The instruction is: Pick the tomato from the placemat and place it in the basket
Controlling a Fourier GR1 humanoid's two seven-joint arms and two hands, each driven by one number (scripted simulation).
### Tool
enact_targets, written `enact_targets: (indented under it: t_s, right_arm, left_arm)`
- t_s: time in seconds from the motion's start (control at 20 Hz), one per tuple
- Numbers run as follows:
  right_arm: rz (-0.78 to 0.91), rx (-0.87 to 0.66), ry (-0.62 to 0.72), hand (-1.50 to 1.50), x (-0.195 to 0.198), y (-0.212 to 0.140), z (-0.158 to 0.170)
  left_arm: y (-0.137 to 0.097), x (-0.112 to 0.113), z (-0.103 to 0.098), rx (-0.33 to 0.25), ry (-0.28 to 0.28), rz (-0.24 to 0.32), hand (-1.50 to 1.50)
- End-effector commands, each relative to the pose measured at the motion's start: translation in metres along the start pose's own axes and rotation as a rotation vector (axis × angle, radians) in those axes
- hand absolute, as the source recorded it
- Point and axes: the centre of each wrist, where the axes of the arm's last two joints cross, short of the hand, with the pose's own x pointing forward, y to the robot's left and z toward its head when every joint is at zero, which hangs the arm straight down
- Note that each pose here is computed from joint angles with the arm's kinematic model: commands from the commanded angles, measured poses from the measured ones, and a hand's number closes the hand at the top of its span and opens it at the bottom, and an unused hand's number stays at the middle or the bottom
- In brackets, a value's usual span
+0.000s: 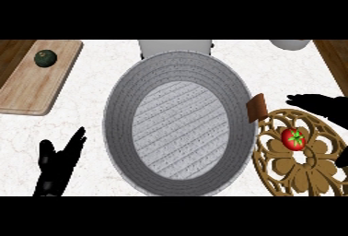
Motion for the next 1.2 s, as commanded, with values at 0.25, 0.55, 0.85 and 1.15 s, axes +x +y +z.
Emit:
enact_targets:
  t_s: [0.25,0.55,0.85,1.15]
  right_arm:
    - [0.011,-0.002,-0.017,-1.50,-0.003,0.018,-0.014]
    - [0.056,0.087,0.050,-1.50,0.003,0.020,-0.035]
    - [0.068,0.093,0.086,-1.50,-0.005,0.055,-0.051]
    - [0.059,0.073,0.061,-1.50,-0.007,0.066,-0.049]
  left_arm:
    - [-0.003,-0.024,-0.001,-0.020,0.059,-0.004,0.00]
    - [-0.014,0.001,-0.001,-0.005,0.070,0.010,0.00]
    - [0.016,-0.009,-0.014,0.007,0.076,0.018,0.00]
    - [0.010,-0.014,-0.006,0.013,0.085,-0.003,0.00]
